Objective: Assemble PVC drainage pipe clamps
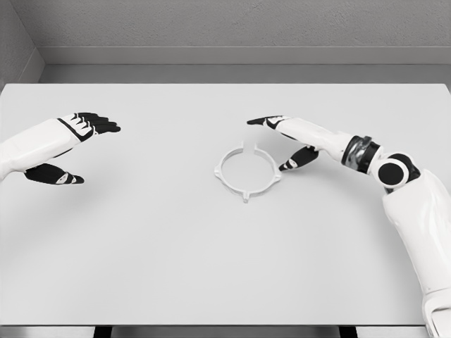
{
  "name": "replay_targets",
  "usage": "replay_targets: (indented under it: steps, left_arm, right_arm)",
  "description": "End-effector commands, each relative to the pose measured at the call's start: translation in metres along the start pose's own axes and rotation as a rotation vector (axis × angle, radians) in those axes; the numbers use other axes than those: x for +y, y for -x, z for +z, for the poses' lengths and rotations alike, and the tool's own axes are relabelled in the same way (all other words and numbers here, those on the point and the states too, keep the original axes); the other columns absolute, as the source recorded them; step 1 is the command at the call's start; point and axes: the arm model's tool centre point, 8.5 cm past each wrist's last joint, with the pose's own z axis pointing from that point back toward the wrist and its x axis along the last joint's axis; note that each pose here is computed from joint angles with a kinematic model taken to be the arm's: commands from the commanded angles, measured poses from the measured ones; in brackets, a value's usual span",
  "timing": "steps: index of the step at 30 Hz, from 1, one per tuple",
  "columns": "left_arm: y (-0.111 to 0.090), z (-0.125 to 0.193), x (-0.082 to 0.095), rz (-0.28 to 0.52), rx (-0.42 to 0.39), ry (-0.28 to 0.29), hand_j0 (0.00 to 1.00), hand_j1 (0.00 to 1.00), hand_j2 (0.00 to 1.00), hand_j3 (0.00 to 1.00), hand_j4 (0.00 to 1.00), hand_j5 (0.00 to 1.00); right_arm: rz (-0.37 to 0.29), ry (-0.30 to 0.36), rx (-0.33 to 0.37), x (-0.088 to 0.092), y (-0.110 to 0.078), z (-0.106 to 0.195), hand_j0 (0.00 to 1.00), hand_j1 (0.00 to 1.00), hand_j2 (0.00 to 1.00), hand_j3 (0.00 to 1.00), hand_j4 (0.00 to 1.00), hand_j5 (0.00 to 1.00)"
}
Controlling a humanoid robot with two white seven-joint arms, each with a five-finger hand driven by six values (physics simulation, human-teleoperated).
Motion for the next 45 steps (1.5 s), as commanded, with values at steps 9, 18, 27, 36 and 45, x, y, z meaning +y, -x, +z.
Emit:
replay_targets:
  steps: [9, 18, 27, 36, 45]
  left_arm:
    - [-0.002, 0.000, 0.001, 0.003, -0.005, -0.004, 1.00, 1.00, 1.00, 1.00, 1.00, 1.00]
    - [-0.001, 0.000, 0.002, 0.001, -0.003, -0.005, 1.00, 1.00, 1.00, 1.00, 1.00, 1.00]
    - [-0.002, 0.000, 0.002, 0.008, -0.008, -0.010, 1.00, 1.00, 1.00, 1.00, 1.00, 1.00]
    - [-0.001, 0.001, 0.003, 0.006, -0.006, -0.010, 1.00, 1.00, 1.00, 1.00, 1.00, 1.00]
    - [-0.001, 0.001, 0.003, 0.006, -0.006, -0.010, 1.00, 1.00, 1.00, 1.00, 1.00, 1.00]
  right_arm:
    - [-0.006, 0.015, 0.003, -0.005, 0.002, 0.003, 1.00, 1.00, 1.00, 1.00, 1.00, 1.00]
    - [0.014, -0.001, 0.056, 0.001, 0.017, 0.039, 1.00, 1.00, 1.00, 1.00, 1.00, 1.00]
    - [0.086, 0.004, 0.037, -0.012, 0.005, 0.050, 1.00, 1.00, 1.00, 1.00, 1.00, 1.00]
    - [0.115, -0.026, -0.011, 0.003, -0.014, 0.048, 1.00, 1.00, 1.00, 1.00, 1.00, 1.00]
    - [0.106, -0.052, -0.042, 0.014, -0.022, 0.033, 1.00, 1.00, 1.00, 1.00, 1.00, 1.00]
